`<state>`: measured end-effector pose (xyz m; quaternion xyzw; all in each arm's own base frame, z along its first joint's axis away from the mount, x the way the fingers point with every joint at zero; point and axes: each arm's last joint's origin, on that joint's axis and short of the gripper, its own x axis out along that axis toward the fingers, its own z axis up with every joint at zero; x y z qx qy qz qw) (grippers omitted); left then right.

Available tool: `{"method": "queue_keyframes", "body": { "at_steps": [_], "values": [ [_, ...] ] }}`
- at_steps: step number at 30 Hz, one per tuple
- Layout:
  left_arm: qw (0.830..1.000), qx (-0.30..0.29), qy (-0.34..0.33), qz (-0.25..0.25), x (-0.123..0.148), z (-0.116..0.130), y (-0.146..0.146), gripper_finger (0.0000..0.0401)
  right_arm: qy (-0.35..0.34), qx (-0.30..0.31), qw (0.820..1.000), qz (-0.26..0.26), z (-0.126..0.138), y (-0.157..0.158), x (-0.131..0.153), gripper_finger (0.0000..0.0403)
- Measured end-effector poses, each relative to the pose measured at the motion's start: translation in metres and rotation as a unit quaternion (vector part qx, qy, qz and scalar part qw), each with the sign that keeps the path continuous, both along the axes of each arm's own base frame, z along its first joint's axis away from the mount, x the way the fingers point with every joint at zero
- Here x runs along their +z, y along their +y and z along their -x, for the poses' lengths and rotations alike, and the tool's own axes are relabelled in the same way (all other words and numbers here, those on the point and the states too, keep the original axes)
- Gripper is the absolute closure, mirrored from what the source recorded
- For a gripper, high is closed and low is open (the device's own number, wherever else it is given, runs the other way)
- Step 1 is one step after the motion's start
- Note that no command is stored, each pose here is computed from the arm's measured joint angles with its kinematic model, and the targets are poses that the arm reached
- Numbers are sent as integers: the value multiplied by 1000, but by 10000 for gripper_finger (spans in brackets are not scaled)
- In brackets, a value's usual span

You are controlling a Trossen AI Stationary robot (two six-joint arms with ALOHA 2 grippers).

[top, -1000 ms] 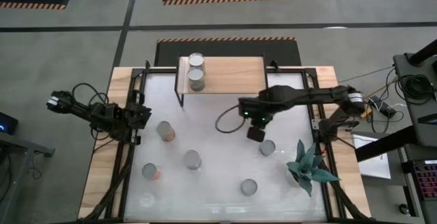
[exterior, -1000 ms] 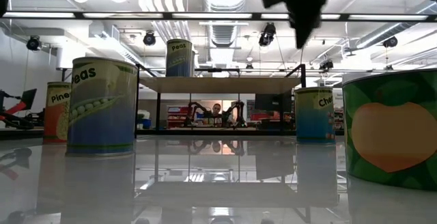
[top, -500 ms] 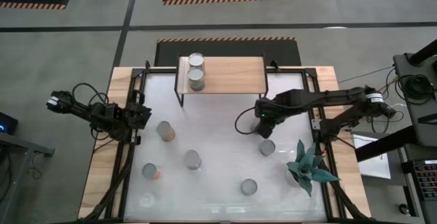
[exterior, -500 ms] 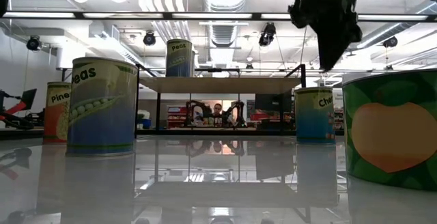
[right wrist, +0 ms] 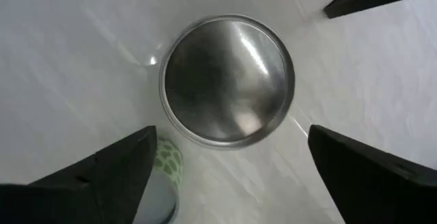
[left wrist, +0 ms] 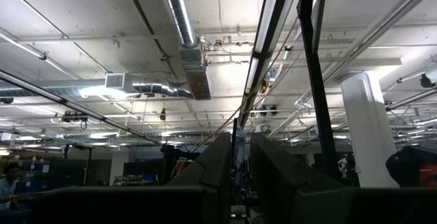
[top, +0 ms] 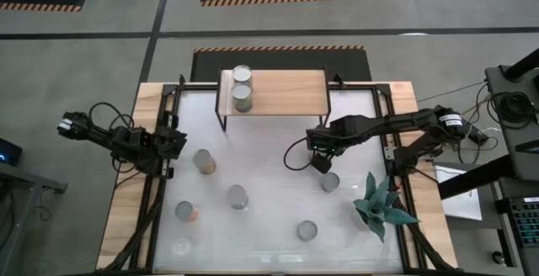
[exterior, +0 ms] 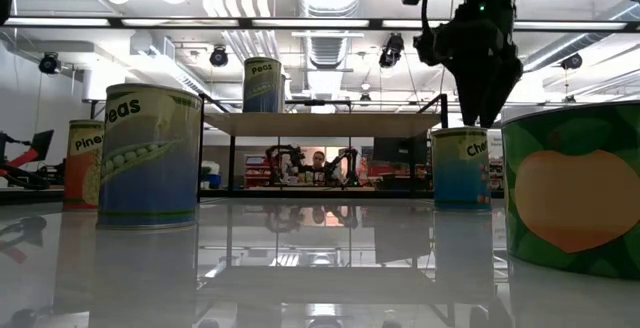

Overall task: Pick and place cans onto a shelf
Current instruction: Put the canned cherries on the shelf

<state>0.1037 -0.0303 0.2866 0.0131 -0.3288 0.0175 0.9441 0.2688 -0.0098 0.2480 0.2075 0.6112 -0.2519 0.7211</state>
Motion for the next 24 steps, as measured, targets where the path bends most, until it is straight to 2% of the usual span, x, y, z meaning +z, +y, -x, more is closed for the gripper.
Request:
{"method": "queue_keyframes", "body": {
  "at_steps": [6, 13, 16, 21, 24],
  "values": [
    [1000, 0, 0, 0, 0, 0, 0, 362, -18, 10, 1000, 3, -4, -1, -13, 30],
    [1000, 0, 0, 0, 0, 0, 0, 362, -26, -15, 999, 13, -2, -3, -27, 32],
    [1000, 0, 0, 0, 0, 0, 0, 362, -33, -28, 999, 21, -3, -4, -29, 50],
    [1000, 0, 0, 0, 0, 0, 0, 362, -41, -40, 998, 23, -5, -4, -26, 103],
    [1000, 0, 0, 0, 0, 0, 0, 362, -48, -42, 998, 20, -7, -4, -22, 116]
  ]
}}
